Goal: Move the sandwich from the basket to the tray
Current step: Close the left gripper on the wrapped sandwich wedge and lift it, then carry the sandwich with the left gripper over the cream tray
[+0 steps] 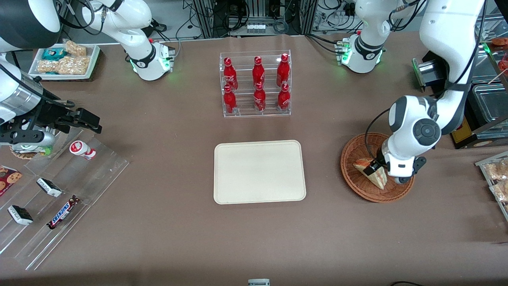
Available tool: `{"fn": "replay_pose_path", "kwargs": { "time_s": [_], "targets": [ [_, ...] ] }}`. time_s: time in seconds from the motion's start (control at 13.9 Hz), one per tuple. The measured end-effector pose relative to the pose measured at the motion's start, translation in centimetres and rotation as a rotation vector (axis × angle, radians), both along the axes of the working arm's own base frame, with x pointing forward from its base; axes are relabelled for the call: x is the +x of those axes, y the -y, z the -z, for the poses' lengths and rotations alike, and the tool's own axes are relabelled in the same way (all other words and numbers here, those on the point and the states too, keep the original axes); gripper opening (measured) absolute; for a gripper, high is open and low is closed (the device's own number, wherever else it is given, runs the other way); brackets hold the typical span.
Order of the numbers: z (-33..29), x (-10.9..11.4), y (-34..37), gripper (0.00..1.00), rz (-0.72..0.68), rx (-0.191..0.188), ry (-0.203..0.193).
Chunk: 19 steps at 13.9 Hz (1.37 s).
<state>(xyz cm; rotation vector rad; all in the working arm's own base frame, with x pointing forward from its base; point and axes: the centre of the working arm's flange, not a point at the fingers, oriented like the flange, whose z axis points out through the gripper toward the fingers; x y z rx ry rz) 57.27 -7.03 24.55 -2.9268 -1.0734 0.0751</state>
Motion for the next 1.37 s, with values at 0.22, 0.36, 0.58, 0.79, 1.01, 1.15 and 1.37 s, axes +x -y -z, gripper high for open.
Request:
{"fn": "replay_pose_path", "kwargs": {
  "time_s": [0.22,0.36,0.58,0.79,1.01,1.15,1.37],
  "targets": [
    [0.9,0.6,0.0,0.68,-0.021,-0.006,0.008],
    [-1.1,1.6,0.2,0.5,-0.007,0.018,-0.016],
    [-8.2,3.4,2.6,0.34,0.051,0.08,-0.052],
    [-15.6,3.9,10.7,0.22,0.168,0.078,0.02],
    [-15.5,1.7,22.8,0.19,0.35,0.058,0.072],
    [-13.0,0.1,30.0,0.15,0.449,0.03,0.107],
    [-8.1,-1.7,36.3,0.15,0.548,-0.016,0.152]
  ]
}}
